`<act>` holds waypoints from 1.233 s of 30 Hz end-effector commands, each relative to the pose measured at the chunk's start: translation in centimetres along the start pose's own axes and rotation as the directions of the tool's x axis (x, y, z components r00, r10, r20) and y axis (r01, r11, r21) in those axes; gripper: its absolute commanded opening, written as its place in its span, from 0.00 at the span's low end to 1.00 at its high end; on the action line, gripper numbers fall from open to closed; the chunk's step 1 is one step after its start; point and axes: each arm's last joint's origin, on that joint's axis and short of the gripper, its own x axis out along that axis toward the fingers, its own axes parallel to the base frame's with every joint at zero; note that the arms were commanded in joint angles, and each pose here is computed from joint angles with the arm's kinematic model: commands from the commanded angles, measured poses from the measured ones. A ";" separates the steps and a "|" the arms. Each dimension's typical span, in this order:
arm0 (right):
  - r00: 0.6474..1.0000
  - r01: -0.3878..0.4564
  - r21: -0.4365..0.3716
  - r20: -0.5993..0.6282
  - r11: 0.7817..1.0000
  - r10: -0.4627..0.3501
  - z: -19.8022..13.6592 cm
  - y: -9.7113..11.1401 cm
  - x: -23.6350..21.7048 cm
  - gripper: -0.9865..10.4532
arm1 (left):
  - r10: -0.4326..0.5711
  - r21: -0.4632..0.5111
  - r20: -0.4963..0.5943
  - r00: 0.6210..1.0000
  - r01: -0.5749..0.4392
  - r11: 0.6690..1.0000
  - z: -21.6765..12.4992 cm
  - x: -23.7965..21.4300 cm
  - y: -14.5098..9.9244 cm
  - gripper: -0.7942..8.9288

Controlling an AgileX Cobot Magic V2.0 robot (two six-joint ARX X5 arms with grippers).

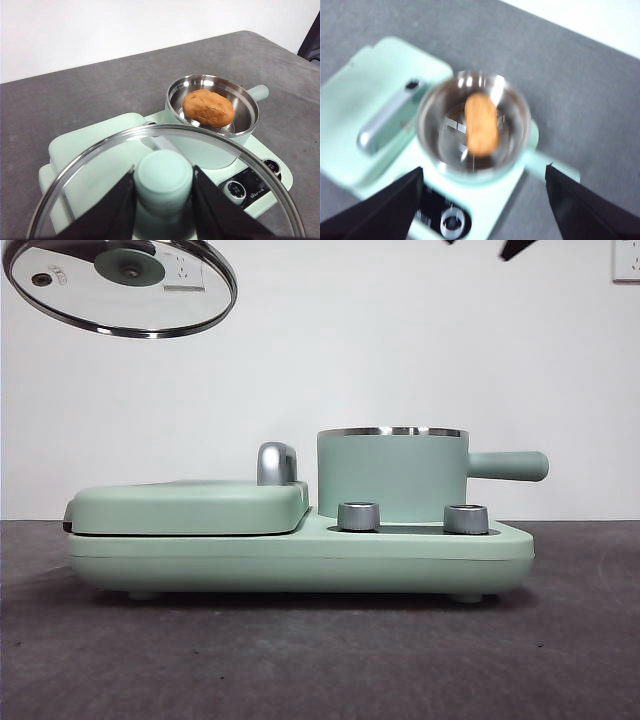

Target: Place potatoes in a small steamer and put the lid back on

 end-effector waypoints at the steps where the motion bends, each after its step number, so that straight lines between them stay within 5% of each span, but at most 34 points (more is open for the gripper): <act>1: 0.999 0.004 -0.010 0.036 1.000 -0.004 -2.2 0.4 -1.5 0.42 | -0.005 0.020 0.037 0.999 0.004 1.000 0.7 0.0 -0.1 0.09; 18: 0.991 0.006 0.009 0.133 1.000 -0.007 -14.5 2.1 -7.6 0.42 | -0.053 0.050 0.087 0.995 0.049 0.998 1.2 0.6 -1.0 0.09; 29: 0.996 0.000 0.038 0.087 0.999 -0.003 -16.2 2.3 -8.6 0.42 | -0.150 0.115 0.216 0.965 0.127 0.985 2.3 5.4 -2.5 0.09; 37: 0.997 0.002 0.038 0.081 0.999 -0.005 -16.3 2.3 -8.6 0.42 | -0.162 0.182 0.191 0.968 0.127 0.975 3.8 10.9 -3.5 0.09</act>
